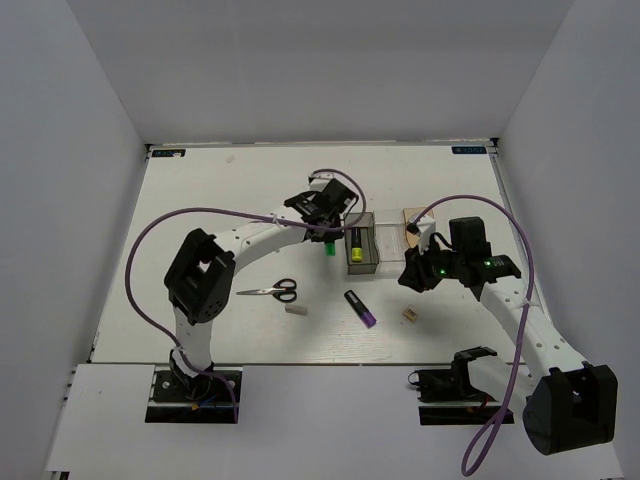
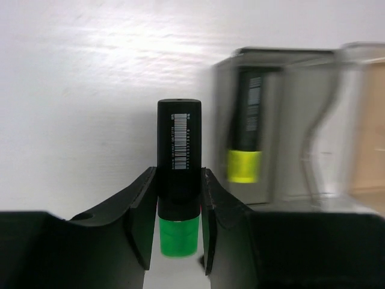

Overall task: Sort the stationery into containers
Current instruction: Pick up the pen from the center of the board, then place the pen in the storage box, then pick up the pen from the center of the board.

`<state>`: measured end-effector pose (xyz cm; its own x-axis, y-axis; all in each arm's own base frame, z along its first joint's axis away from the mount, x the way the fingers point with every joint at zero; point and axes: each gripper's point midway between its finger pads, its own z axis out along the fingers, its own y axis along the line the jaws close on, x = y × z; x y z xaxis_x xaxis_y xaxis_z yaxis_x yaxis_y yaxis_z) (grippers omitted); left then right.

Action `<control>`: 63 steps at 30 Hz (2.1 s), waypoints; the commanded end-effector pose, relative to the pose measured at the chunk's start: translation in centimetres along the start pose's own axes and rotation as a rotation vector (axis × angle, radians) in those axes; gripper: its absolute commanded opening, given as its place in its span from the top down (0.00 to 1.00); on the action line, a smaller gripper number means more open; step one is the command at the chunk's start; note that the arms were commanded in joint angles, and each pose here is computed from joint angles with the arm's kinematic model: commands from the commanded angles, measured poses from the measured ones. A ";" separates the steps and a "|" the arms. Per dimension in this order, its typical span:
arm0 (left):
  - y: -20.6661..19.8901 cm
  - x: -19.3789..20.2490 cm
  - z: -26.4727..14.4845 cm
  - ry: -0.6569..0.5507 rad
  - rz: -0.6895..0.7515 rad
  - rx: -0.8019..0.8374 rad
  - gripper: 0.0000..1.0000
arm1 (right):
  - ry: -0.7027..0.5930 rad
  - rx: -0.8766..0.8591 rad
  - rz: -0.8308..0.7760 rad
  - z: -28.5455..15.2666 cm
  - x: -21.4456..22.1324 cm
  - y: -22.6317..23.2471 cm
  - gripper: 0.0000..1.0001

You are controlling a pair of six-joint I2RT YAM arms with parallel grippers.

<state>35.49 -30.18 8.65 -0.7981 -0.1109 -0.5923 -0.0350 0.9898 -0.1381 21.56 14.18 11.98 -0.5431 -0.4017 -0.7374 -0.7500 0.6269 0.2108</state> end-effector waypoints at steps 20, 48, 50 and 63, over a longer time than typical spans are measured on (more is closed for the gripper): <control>-10.1 -3.5 -1.6 -0.038 -0.046 0.230 0.57 | -0.011 -0.083 -0.052 0.2 -1.1 1.5 0.42; 13.3 6.9 -13.5 -0.133 -0.027 0.038 0.22 | 0.273 -0.083 -0.274 7.4 2.5 6.3 0.48; 15.1 9.1 -13.3 -0.110 -0.058 0.024 0.21 | 0.297 -0.034 -0.291 8.1 2.6 6.0 0.46; 18.1 14.8 -13.1 -0.090 -0.057 0.045 0.20 | 0.397 -0.006 -0.295 10.6 5.0 6.9 0.37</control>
<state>15.18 -13.08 7.53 -0.7587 -0.1582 -0.6319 -0.0298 0.9775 -0.2091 16.71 21.85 2.03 -0.4200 -0.8041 -0.4209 -0.8963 0.4402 0.0532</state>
